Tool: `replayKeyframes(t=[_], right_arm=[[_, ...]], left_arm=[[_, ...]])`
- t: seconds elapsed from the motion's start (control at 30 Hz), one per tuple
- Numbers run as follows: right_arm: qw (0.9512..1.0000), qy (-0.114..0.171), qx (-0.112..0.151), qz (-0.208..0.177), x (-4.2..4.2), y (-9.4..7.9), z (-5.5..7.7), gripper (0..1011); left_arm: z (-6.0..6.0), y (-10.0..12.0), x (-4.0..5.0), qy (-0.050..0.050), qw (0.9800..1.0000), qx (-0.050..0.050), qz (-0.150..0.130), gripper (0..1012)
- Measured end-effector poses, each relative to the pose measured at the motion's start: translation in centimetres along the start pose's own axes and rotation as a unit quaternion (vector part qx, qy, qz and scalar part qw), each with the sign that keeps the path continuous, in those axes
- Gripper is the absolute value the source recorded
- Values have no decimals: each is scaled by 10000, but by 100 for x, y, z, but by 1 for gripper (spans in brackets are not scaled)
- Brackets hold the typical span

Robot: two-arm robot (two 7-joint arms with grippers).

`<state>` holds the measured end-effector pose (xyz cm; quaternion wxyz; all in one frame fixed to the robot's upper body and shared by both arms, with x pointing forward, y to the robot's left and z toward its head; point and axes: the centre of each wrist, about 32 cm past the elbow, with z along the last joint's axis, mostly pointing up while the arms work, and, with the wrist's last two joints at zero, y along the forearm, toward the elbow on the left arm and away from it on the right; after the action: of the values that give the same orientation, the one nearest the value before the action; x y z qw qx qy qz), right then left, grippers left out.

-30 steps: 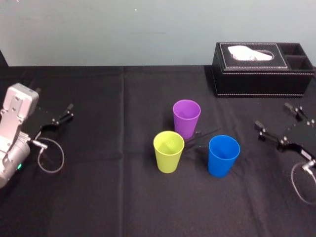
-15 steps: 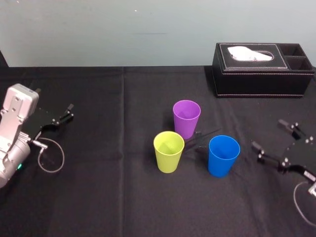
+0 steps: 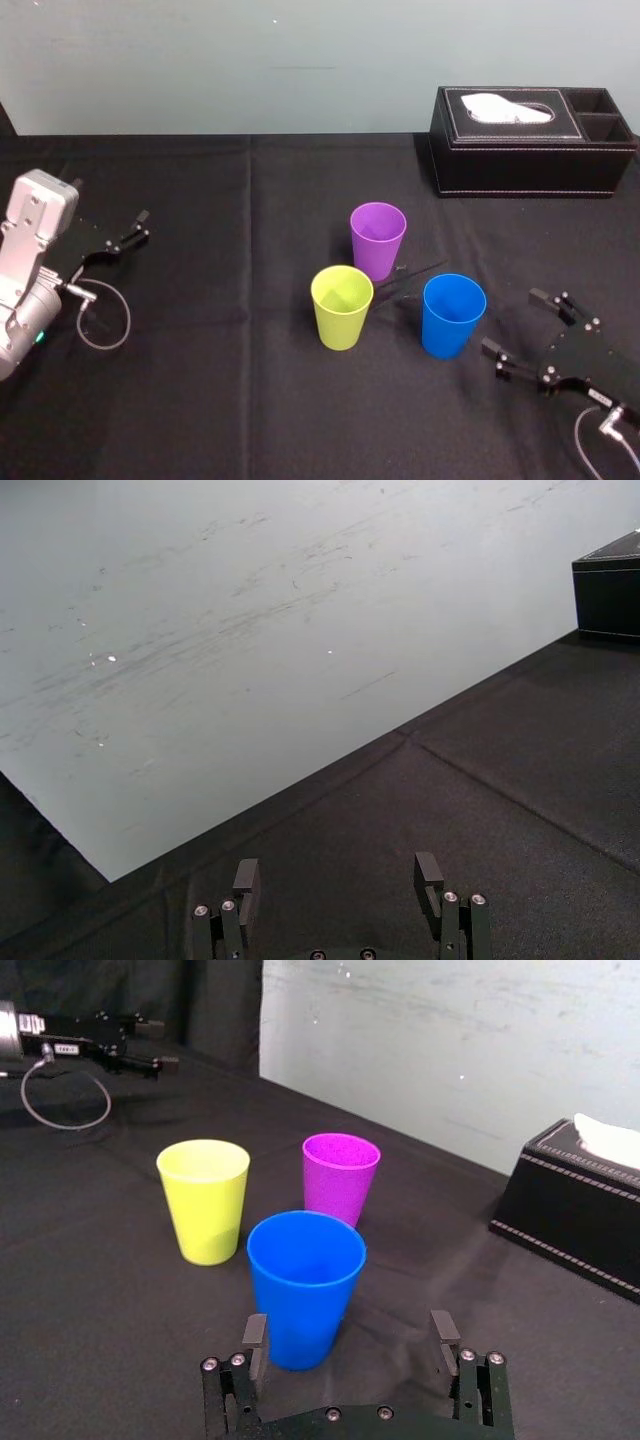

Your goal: Stack the three plastic cups sequentially using one hand.

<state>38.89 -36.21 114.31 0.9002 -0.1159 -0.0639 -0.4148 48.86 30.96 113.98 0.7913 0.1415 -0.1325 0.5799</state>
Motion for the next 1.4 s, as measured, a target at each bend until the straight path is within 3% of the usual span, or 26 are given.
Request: replayKeyframes(t=[0.57,1.4], right_arm=[[9995,101,-50,298,-36,205,-45,1003],[9989,235,-7,398,33,555,-4,1003]], left_arm=[[0,0,0,0,10000,0,0,1011],[0,0,0,0,10000,1,0,1011]])
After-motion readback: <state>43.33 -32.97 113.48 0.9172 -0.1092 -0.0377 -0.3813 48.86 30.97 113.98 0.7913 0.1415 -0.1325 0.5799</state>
